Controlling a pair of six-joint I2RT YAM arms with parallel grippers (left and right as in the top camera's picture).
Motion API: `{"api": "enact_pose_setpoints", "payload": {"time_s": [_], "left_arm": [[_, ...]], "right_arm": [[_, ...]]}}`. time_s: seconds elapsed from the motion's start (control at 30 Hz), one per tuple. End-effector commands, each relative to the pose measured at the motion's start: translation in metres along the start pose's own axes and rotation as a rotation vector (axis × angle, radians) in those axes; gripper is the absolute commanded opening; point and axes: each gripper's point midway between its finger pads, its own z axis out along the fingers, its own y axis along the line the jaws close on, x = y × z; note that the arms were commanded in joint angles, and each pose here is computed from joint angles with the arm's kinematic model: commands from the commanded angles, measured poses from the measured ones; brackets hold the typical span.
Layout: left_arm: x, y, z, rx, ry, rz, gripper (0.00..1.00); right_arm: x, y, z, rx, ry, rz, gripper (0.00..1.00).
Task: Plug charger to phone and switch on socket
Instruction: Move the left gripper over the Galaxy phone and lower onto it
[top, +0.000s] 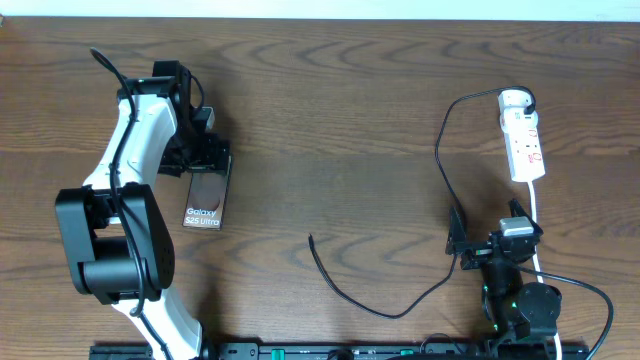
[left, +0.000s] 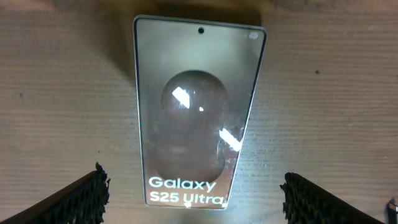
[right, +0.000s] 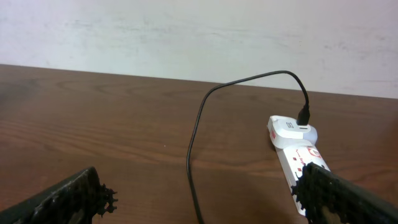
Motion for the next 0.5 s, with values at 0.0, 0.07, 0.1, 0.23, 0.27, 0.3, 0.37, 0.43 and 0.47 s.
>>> {"api": "enact_pose_setpoints", "payload": {"time_s": [0.0,0.07,0.1,0.23,0.27,0.3,0.37,0.43,0.47], "left_arm": [[0.003,0.000,0.009,0.015,0.013,0.023,0.87],[0.005,0.000,0.014,0.015,0.017,0.023,0.87],[0.007,0.000,0.017,0.015,0.020,0.023,0.87],[0.014,0.001,0.031,0.016,0.032,0.022,0.87],[0.015,0.001,0.034,0.016,0.035,0.021,0.87],[0.018,0.001,0.037,0.017,0.041,0.021,0.87],[0.020,0.001,0.040,0.017,0.046,0.021,0.87],[0.020,0.001,0.040,0.017,0.045,0.021,0.87],[0.019,0.001,0.041,0.017,0.041,0.022,0.87]], "right_arm": [[0.001,0.000,0.000,0.002,0.001,-0.001,0.99],[0.001,0.000,0.000,0.002,0.001,-0.001,0.99],[0.001,0.000,0.000,0.002,0.001,-0.001,0.99],[0.001,0.000,0.000,0.002,0.001,-0.001,0.99],[0.001,0.000,0.000,0.002,0.001,-0.001,0.99],[0.001,0.000,0.000,0.002,0.001,-0.001,0.99],[0.001,0.000,0.000,0.002,0.001,-0.001,0.99],[0.001,0.000,0.000,0.002,0.001,-0.001,0.99],[0.001,0.000,0.000,0.002,0.001,-0.001,0.99]]}}
